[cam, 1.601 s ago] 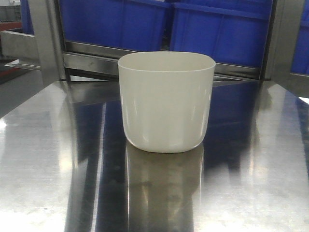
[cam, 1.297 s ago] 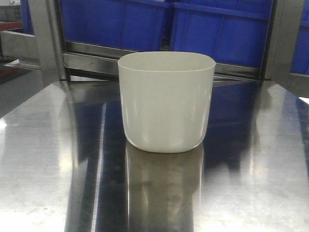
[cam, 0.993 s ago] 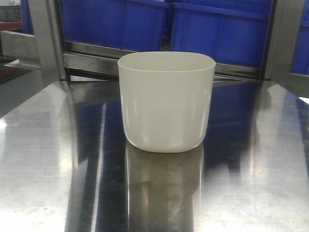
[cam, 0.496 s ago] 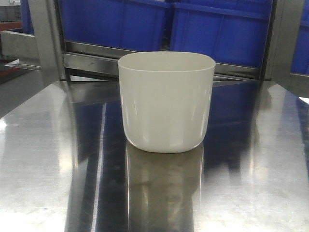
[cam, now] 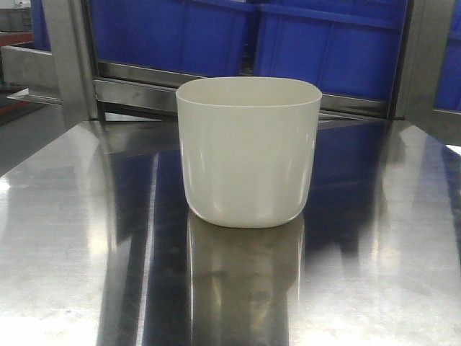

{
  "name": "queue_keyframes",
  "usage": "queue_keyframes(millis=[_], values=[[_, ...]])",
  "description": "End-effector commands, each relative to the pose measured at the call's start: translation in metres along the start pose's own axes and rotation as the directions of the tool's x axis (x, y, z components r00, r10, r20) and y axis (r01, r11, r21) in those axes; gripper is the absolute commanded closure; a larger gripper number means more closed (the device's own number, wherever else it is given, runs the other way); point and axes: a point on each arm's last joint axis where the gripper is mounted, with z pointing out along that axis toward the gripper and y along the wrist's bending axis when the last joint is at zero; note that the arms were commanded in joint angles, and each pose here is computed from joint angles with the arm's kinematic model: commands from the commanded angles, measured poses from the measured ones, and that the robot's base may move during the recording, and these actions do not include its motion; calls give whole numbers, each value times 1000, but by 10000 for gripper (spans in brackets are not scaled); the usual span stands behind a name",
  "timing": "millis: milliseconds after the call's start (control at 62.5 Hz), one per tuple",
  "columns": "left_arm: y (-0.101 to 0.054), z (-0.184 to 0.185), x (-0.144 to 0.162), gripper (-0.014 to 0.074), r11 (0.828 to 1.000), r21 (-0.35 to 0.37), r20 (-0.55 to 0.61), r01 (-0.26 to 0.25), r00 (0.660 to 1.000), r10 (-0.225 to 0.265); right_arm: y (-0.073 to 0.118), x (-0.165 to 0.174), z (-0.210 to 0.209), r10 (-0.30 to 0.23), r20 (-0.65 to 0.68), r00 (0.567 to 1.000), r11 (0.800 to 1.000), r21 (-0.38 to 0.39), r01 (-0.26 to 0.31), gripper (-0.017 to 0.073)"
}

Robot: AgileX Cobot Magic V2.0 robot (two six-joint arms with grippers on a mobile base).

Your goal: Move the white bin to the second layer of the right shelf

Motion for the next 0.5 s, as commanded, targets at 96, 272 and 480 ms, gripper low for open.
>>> queue_keyframes(millis=[96,272,480], values=[[0,-1,3,509,1000,-4,67,13,998,-13,2,-15,-3,-6,124,992,1000,-17,8,503],[0,-1,3,509,1000,-4,67,13,998,-13,3,-18,-3,-6,161,987,1000,-22,9,503],[0,-1,3,509,1000,-4,67,13,998,-13,5,-27,7,-6,-5,1000,1000,5,6,503]])
